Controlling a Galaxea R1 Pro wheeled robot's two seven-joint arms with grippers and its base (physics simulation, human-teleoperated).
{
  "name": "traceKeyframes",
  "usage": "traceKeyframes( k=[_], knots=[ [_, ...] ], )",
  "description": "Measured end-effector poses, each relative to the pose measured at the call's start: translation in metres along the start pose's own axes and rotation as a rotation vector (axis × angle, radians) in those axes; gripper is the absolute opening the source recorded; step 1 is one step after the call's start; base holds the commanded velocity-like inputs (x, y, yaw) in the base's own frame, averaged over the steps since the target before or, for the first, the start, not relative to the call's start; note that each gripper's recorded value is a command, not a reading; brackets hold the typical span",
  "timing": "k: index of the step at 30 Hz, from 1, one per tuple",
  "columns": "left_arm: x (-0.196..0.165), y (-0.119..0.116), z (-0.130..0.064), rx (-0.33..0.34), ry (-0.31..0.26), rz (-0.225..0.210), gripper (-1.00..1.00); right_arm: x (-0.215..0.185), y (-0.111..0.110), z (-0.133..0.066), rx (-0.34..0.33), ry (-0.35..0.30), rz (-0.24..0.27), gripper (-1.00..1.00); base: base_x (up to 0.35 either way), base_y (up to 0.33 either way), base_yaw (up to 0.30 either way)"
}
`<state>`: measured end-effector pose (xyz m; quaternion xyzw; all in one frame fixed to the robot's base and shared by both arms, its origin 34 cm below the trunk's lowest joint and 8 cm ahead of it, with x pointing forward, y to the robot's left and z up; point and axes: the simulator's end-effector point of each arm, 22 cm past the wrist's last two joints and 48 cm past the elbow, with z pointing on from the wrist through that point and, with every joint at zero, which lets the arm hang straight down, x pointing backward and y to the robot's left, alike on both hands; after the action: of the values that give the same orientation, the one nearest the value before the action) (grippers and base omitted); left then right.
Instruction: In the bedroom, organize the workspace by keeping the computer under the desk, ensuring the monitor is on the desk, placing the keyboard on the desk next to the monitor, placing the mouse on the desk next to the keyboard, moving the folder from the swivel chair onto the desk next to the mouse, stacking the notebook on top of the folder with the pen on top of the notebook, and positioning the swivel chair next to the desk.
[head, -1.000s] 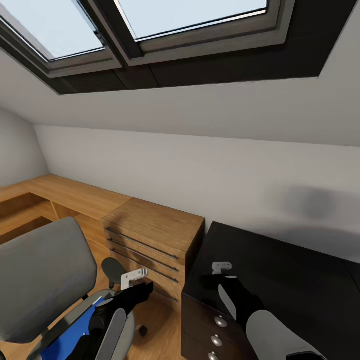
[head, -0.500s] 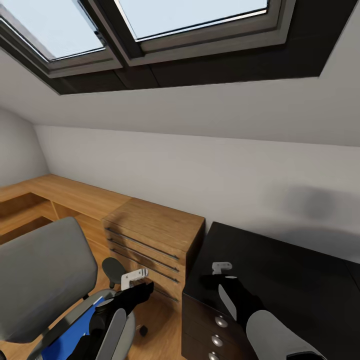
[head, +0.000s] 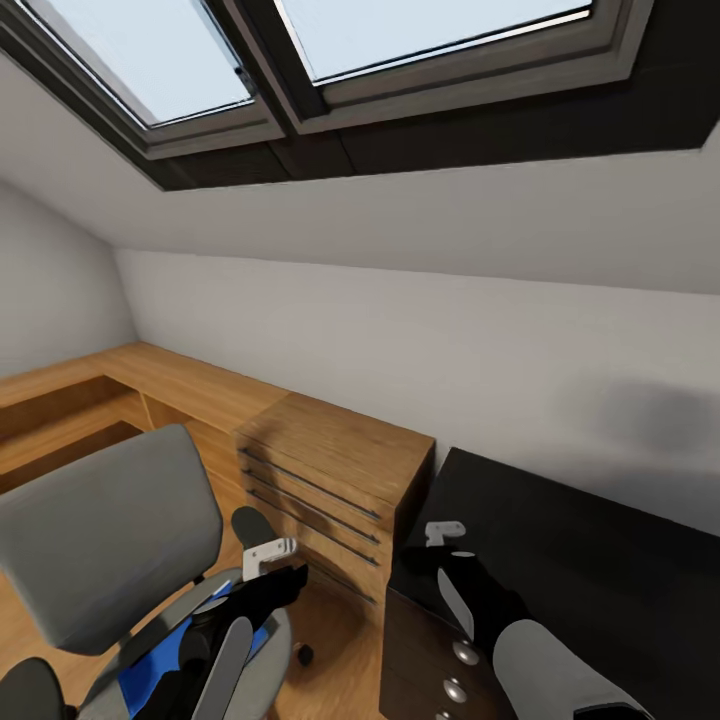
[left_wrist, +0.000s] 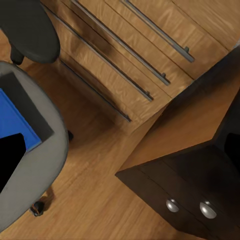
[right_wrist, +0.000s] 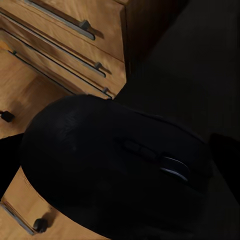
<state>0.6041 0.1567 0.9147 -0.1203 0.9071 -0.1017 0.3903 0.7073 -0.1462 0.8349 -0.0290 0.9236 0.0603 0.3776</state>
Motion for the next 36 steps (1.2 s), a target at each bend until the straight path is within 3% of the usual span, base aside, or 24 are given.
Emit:
traceKeyframes(
  k=[16,30,36],
  knots=[
    [0.005,0.001,0.002,-0.004,0.012,0.002,1.0,-0.015,-0.022,-0.001,0.087,-0.075,-0.001,-1.0,0.0,0.0,0.002],
    [0.01,0.004,0.013,-0.004,0.009,0.002,1.0,-0.007,-0.025,0.01,0.091,-0.07,0.0,-1.0,0.0,0.0,0.0],
    [0.014,0.005,0.018,-0.004,0.009,0.002,1.0,0.003,-0.025,0.016,0.092,-0.038,0.0,-1.0,0.0,0.0,0.0]
  ],
)
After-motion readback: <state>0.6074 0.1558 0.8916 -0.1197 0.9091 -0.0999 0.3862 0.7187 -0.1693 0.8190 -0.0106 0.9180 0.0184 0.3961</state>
